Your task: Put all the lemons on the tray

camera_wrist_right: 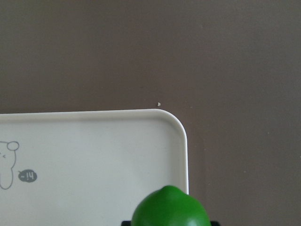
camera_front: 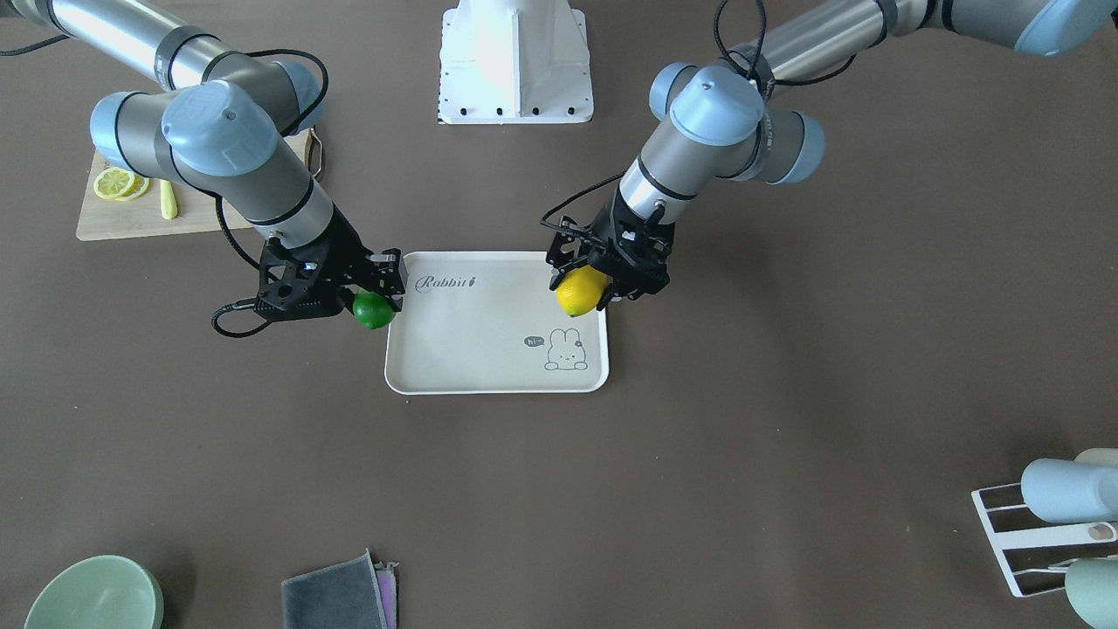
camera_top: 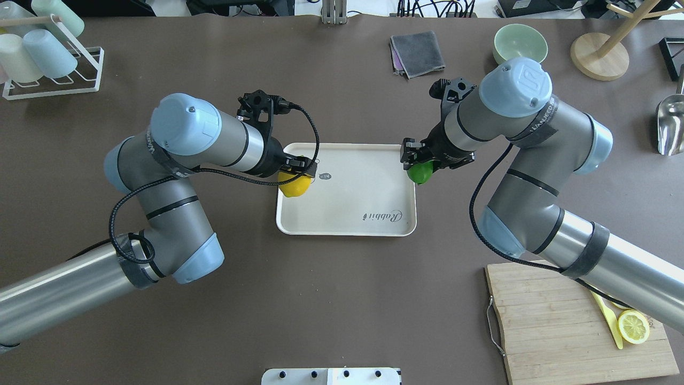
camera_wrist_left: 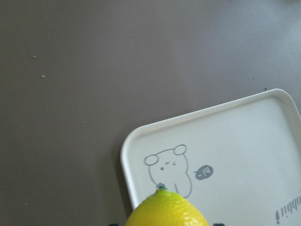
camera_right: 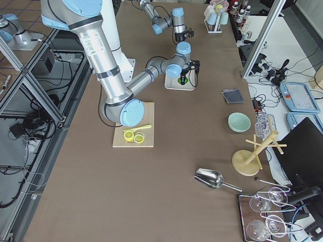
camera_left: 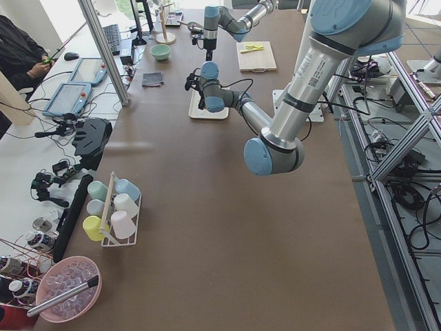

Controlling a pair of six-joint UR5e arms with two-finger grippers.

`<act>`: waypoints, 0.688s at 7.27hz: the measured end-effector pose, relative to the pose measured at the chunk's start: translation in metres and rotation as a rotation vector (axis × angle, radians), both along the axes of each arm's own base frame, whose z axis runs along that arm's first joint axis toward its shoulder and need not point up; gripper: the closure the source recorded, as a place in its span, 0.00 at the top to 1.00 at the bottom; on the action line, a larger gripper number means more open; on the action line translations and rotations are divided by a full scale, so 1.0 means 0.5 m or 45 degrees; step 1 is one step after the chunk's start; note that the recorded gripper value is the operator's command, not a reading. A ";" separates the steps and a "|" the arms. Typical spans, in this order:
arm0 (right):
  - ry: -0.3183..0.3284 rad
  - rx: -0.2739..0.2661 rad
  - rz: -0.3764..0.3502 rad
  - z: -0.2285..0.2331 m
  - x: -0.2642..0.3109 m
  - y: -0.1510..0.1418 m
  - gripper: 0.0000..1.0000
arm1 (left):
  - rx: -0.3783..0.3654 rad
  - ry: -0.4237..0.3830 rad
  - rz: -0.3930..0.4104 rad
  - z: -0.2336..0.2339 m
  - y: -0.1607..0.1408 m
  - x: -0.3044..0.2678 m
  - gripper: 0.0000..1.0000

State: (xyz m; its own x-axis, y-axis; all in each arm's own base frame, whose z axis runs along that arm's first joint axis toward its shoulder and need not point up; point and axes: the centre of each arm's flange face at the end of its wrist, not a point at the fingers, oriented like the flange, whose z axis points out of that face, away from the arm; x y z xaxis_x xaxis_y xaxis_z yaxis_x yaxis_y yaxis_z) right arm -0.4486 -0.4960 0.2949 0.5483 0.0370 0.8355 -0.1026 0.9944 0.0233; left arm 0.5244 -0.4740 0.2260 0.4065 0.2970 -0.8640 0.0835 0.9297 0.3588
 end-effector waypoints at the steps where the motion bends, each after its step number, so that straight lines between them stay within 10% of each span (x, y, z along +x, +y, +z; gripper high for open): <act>1: 0.003 0.001 0.009 -0.015 -0.032 0.007 0.00 | -0.007 -0.015 -0.023 -0.013 0.001 0.033 0.00; 5: 0.036 0.007 0.044 -0.033 -0.146 0.027 0.00 | -0.003 -0.063 -0.090 -0.014 0.001 0.103 0.00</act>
State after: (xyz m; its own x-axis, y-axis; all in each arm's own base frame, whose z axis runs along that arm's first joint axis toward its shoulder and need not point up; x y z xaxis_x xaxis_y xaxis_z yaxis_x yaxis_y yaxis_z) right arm -0.5215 -0.4825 0.2782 0.5701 0.0519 0.8199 -0.1359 0.9902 0.0318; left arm 0.5760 -0.4735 0.2192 0.4685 0.2642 -0.8430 0.1309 0.9230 0.3620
